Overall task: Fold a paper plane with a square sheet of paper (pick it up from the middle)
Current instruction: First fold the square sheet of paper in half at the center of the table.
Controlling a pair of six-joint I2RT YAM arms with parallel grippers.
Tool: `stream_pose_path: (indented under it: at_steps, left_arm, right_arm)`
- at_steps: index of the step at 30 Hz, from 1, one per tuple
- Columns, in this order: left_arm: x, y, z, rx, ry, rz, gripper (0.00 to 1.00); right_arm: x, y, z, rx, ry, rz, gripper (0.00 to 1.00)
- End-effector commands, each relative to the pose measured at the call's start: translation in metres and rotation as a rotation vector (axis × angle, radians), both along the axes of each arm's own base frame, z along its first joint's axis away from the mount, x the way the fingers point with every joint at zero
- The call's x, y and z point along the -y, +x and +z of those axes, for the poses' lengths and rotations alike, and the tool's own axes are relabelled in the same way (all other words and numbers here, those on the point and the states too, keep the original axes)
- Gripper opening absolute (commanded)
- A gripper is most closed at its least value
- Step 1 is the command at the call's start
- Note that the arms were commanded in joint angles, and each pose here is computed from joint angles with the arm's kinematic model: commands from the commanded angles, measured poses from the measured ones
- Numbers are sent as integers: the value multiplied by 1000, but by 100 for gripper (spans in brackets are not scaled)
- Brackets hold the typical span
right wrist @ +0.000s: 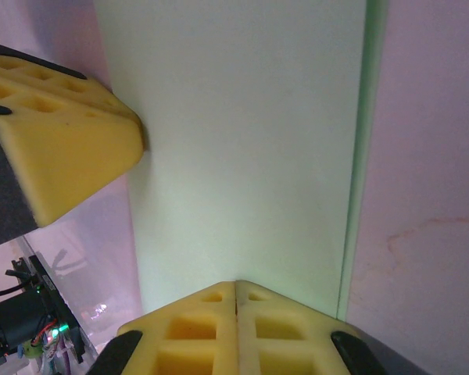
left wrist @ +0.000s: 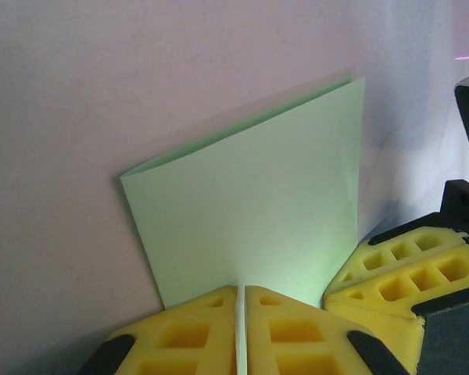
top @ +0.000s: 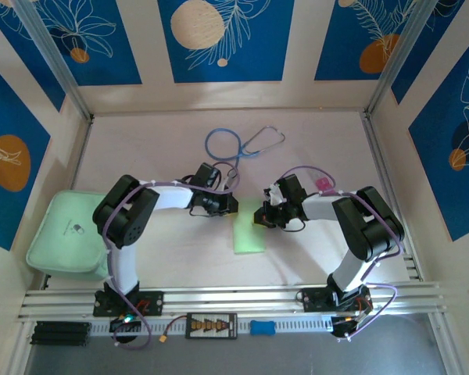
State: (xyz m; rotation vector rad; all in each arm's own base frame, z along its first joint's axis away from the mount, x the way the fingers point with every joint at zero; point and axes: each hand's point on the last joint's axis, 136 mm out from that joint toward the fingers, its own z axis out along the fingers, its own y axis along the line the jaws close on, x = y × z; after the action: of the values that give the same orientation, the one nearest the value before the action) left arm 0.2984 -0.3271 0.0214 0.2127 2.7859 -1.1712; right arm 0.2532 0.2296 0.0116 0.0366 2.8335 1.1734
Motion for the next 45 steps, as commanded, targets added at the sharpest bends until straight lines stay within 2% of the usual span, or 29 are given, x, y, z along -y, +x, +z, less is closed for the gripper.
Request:
stream_pose_path:
  at_steps: [1, 8, 15, 21, 29, 36, 45]
  left_arm:
    - [-12, -11, -9, -11, 64, -7, 14]
    - [3, -18, 23, -12, -18, -22, 14]
    - [5, -33, 2, -101, -30, -15, 13]
    - [-11, -44, -19, -126, 54, -13, 12]
    - [-5, -42, 16, -60, 6, -9, 14]
    - [13, -79, 32, -95, -95, -87, 14]
    - [8, -115, 6, -175, -77, -177, 15]
  right_arm:
    - [33, -41, -41, -179, -179, -35, 0]
    - [33, -41, -41, -178, -178, -35, 0]
    - [33, -41, -40, -177, -176, -34, 0]
    - [33, -42, -40, -176, -177, -34, 0]
    - [33, -41, -40, -171, -176, -37, 0]
    - [34, -40, -39, -168, -179, -40, 0]
    - [35, -40, -39, -170, -186, -43, 0]
